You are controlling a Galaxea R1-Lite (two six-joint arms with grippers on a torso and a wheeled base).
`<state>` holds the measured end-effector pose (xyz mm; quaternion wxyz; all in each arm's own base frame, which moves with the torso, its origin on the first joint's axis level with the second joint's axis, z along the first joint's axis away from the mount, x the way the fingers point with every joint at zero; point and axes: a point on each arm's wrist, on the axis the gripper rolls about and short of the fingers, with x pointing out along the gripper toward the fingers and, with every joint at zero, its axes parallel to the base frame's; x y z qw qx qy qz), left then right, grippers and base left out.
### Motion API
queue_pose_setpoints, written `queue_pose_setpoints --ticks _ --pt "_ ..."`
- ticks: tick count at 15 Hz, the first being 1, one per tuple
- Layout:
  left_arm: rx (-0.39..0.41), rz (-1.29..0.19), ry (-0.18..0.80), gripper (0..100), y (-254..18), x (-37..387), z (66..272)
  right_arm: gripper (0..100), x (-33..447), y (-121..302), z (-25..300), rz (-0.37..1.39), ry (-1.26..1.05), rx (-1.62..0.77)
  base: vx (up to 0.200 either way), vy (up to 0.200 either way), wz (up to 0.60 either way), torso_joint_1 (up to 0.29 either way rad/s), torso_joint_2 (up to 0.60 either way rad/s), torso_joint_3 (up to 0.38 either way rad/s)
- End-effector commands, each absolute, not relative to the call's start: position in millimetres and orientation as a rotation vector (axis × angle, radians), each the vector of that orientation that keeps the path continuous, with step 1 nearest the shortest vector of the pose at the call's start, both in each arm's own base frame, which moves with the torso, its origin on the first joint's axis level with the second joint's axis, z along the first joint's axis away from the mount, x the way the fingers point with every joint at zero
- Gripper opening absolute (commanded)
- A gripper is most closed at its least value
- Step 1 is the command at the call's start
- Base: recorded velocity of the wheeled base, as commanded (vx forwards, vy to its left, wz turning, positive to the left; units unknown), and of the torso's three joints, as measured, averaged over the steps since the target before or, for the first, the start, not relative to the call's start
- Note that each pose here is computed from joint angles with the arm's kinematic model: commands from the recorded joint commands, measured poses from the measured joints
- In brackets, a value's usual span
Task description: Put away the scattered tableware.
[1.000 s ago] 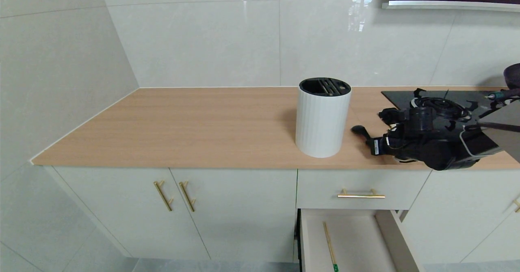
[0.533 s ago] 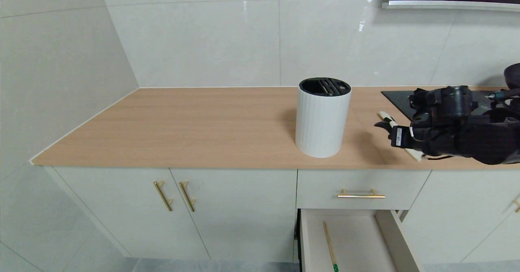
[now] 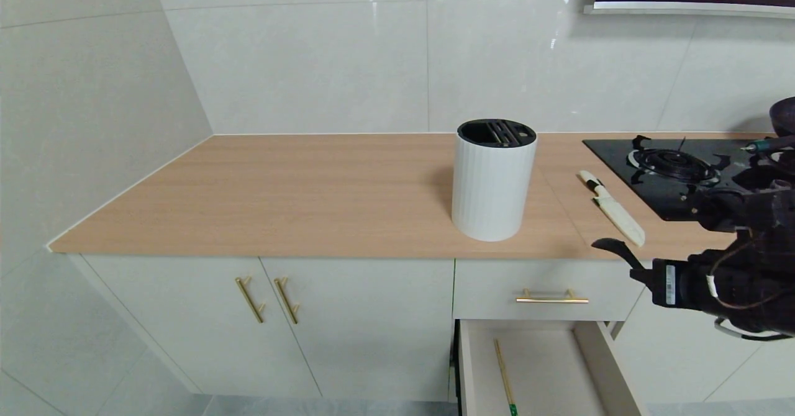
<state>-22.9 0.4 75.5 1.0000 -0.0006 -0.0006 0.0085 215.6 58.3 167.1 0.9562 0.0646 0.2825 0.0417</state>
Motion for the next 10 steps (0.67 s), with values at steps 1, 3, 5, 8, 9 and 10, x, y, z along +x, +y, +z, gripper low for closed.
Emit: queue_pose_setpoints --ticks 1,3,5,8,9,10 --pt "-0.002 0.018 0.000 100 0.3 -22.8 75.5 0 172.7 57.5 171.6 0.151 0.524 0.120 0.000 0.000 0.00 0.000 0.00 0.000" --pt "-0.002 0.018 0.000 100 0.3 -22.8 75.5 0 170.2 57.2 166.9 0.155 0.541 0.107 0.000 0.000 0.00 0.000 0.00 0.000" --pt "-0.002 0.017 0.000 100 0.4 -22.8 75.5 0 169.3 56.9 167.3 0.162 0.537 0.090 0.000 0.000 0.00 -0.078 0.16 0.102" --pt "-0.002 0.018 0.000 100 0.3 -22.8 75.5 0 166.0 56.1 167.3 0.168 0.533 0.087 0.000 0.000 0.00 -0.191 0.43 0.250" --pt "-0.002 0.017 0.000 100 0.4 -22.8 75.5 0 165.9 56.4 167.3 0.170 0.533 0.086 0.000 0.000 0.00 -0.212 0.50 0.281" --pt "-0.002 0.017 0.000 100 0.4 -22.8 75.5 0 163.5 55.9 162.8 0.182 0.544 0.044 0.000 0.000 0.00 -0.222 0.50 0.286"
